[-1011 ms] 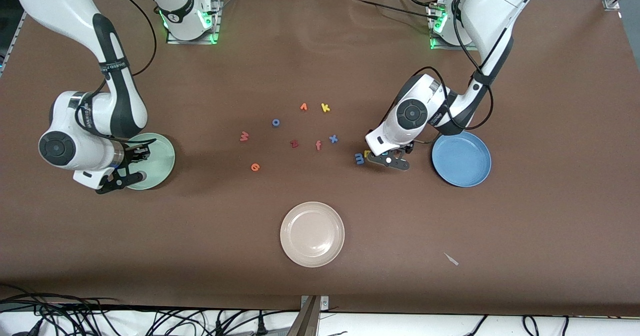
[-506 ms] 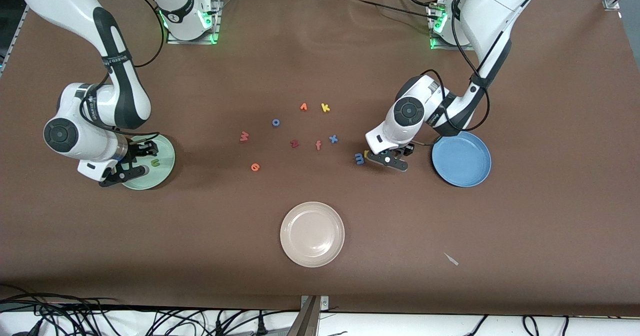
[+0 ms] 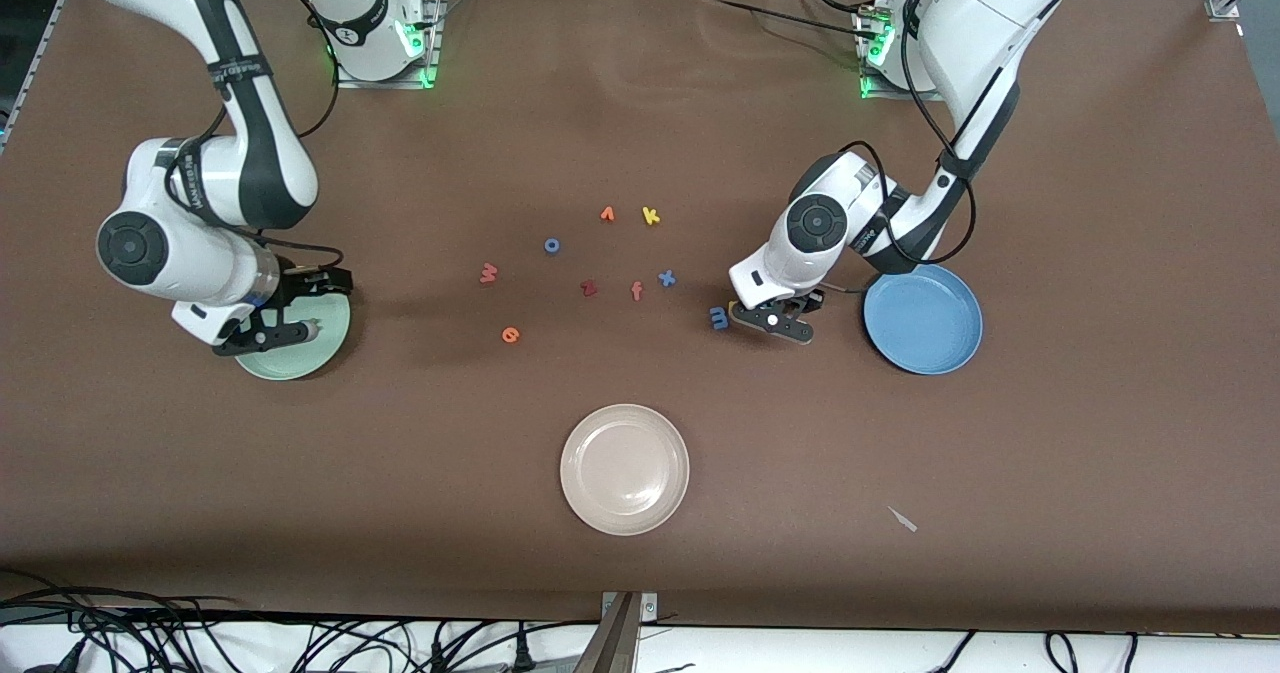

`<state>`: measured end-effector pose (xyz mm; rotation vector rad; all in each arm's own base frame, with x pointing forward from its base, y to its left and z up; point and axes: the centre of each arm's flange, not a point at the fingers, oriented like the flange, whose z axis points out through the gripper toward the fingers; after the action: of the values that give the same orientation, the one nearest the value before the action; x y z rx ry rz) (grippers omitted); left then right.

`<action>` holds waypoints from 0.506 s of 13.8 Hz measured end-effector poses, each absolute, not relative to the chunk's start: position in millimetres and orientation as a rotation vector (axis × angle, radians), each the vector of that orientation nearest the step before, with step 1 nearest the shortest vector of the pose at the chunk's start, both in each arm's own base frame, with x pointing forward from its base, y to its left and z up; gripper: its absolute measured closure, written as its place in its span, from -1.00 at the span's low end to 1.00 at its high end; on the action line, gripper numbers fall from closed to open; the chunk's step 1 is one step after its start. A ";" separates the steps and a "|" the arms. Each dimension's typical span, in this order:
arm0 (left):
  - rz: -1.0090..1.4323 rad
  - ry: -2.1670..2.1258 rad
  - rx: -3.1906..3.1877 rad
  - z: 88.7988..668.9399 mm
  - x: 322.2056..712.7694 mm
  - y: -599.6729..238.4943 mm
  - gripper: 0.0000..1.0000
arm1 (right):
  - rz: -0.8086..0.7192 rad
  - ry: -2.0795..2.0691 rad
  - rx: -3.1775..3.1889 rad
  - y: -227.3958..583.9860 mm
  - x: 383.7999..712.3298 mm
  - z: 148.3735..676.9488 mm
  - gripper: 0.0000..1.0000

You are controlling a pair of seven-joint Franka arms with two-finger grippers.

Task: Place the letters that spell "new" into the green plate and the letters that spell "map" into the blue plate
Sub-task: 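Drop the green n on the green plate while the left gripper grasps b, then place the cyan b on the blue plate with the left gripper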

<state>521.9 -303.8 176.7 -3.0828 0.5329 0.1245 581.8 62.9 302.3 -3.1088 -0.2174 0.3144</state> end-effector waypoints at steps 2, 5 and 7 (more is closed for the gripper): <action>0.112 0.558 -3.068 175.4 522.1 -303.4 0.29 | 0.314 -0.090 -3.117 89.0 571.7 309.4 -1.00; 0.108 0.558 -3.066 175.6 523.0 -302.2 0.46 | 0.325 0.097 -3.124 130.6 554.8 311.7 -1.00; 0.107 0.550 -3.067 175.8 525.0 -299.3 0.46 | 0.323 0.227 -3.124 161.8 543.9 313.5 -1.00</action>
<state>525.0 -299.3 175.8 -3.0675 0.5500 0.1071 543.9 161.8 313.5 -3.1243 0.2275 0.3229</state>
